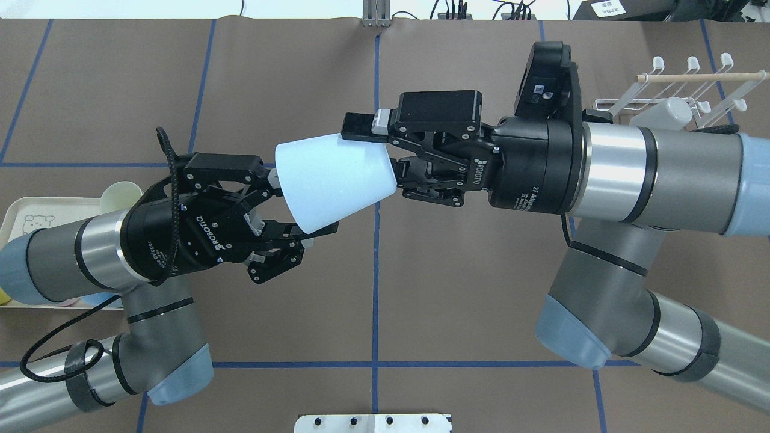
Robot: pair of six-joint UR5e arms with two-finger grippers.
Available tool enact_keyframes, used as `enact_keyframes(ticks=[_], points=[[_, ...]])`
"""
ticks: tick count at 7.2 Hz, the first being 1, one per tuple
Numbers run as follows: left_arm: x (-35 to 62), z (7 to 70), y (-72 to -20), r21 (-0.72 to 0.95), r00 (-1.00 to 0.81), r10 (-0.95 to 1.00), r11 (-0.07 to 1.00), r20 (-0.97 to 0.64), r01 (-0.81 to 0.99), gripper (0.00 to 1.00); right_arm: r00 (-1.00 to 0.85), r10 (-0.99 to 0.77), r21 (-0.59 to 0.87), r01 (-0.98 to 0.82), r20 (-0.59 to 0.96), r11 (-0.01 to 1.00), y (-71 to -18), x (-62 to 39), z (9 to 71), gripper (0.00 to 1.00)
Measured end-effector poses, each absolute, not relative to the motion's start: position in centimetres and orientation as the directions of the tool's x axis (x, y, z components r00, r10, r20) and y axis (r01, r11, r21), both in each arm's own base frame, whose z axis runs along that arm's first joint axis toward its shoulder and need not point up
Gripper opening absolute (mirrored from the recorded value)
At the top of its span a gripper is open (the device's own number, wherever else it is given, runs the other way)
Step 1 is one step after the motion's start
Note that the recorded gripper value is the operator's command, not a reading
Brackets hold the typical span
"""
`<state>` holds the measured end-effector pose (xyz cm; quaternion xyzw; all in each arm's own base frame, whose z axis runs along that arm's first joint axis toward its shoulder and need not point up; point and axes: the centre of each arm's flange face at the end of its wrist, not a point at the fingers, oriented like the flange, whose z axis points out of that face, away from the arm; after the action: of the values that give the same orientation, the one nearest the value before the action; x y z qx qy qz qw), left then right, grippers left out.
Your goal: Transfer IKEA cup to right arm and place on rack
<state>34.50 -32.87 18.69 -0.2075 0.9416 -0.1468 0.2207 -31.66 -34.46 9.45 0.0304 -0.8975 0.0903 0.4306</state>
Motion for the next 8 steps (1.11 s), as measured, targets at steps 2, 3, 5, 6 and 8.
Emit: enact_keyframes(ticks=[2, 3, 5, 6, 8], points=[[31.8, 22.3, -34.9, -0.392, -0.832, -0.352, 0.902, -0.428, -0.179, 1.0, -0.606, 0.013, -0.15, -0.176, 0.795, 0.973, -35.7, -30.2, 11.1, 0.22], [29.8, 24.4, -36.8, -0.4, -0.805, -0.303, 0.912, -0.51, -0.09, 1.0, -0.579, 0.002, -0.157, -0.218, 0.815, 0.963, -37.1, -28.9, 12.5, 0.22], [24.7, 26.3, -42.5, -0.358, -0.602, -0.243, 0.93, -0.761, 0.077, 1.0, -0.463, -0.05, -0.117, -0.325, 0.885, 0.938, -41.1, -25.4, 15.8, 0.24], [22.7, 26.6, -44.8, -0.307, -0.461, -0.21, 0.941, -0.862, 0.145, 1.0, -0.366, -0.09, -0.066, -0.394, 0.926, 0.917, -42.8, -23.9, 18.4, 0.24], [20.0, 27.7, -48.5, -0.219, -0.21, -0.17, 0.946, -0.963, 0.238, 1.0, -0.106, -0.135, 0.065, -0.496, 0.985, 0.866, -45.9, -20.9, 23.6, 0.24]])
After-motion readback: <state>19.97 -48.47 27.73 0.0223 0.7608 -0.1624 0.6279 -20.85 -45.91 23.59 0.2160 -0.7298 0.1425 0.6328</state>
